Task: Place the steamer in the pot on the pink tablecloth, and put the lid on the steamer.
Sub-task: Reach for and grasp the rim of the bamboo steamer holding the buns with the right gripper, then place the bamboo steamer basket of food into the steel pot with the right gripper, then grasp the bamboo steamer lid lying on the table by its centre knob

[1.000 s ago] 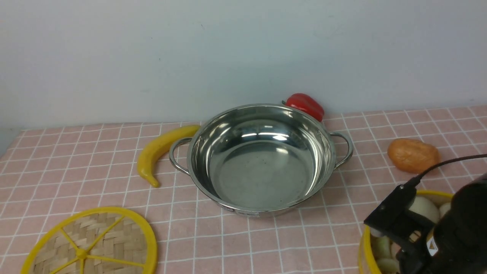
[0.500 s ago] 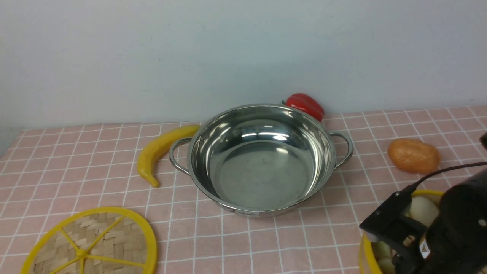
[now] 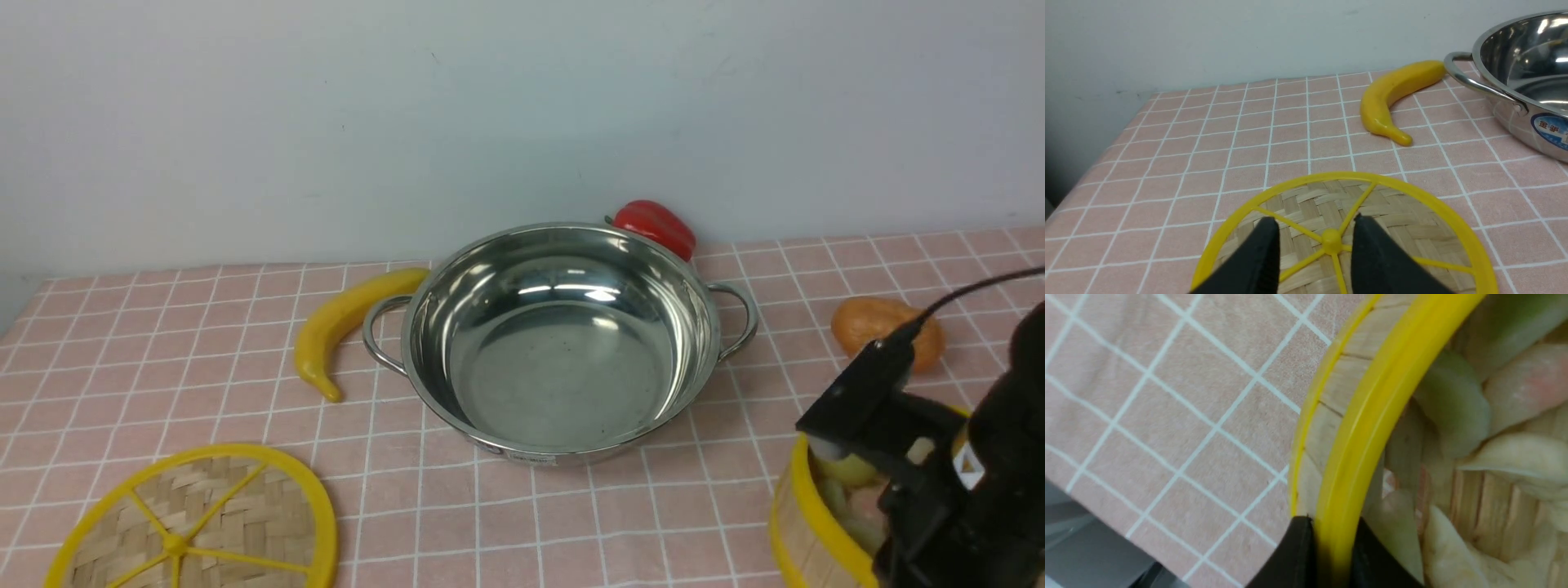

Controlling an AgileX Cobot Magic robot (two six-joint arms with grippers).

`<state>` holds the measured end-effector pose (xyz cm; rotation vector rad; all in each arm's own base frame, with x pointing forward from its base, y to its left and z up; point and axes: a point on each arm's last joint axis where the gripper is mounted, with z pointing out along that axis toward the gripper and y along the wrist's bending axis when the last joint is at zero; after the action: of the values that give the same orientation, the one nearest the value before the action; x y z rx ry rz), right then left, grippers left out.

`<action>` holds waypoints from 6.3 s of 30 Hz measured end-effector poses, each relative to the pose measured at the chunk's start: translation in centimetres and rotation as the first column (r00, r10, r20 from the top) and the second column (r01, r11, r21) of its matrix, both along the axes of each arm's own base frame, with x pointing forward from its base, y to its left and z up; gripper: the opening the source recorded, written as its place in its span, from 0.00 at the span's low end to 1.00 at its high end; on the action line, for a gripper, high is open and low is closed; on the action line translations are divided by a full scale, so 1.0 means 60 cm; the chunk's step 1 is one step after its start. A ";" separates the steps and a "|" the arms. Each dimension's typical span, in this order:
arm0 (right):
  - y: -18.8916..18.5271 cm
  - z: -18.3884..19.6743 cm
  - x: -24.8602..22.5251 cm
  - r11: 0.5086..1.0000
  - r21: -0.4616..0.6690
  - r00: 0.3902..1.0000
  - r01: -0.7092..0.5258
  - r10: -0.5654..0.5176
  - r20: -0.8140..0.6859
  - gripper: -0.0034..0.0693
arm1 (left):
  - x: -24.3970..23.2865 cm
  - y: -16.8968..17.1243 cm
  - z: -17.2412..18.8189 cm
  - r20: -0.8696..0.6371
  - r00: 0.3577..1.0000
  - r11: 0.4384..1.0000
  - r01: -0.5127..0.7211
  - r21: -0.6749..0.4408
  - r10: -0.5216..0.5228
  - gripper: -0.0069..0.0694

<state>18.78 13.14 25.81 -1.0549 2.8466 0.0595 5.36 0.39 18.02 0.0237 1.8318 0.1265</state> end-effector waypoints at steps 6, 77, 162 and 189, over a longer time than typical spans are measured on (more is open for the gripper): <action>0.042 0.070 -0.005 0.989 -0.005 0.974 -0.149 0.147 0.171 0.18 | 0.000 0.000 0.000 0.000 1.000 1.000 0.000 0.000 0.000 0.41; 0.352 0.029 0.271 0.908 -0.035 0.830 -0.417 0.396 0.392 0.54 | 0.000 0.000 0.000 0.000 1.000 1.000 0.000 0.000 0.000 0.41; -0.216 -0.116 -0.220 0.754 0.641 0.233 0.145 -0.655 0.719 0.32 | 0.000 0.000 0.000 0.000 1.000 1.000 0.000 0.000 0.000 0.41; -0.214 -0.117 -0.220 0.659 0.733 0.233 0.167 -0.749 0.620 0.38 | 0.000 0.000 0.000 0.000 1.000 1.000 0.000 0.000 0.000 0.41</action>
<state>5.59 0.27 18.78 0.0897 1.7425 0.1518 5.36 0.39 18.02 0.0237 1.8318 0.1265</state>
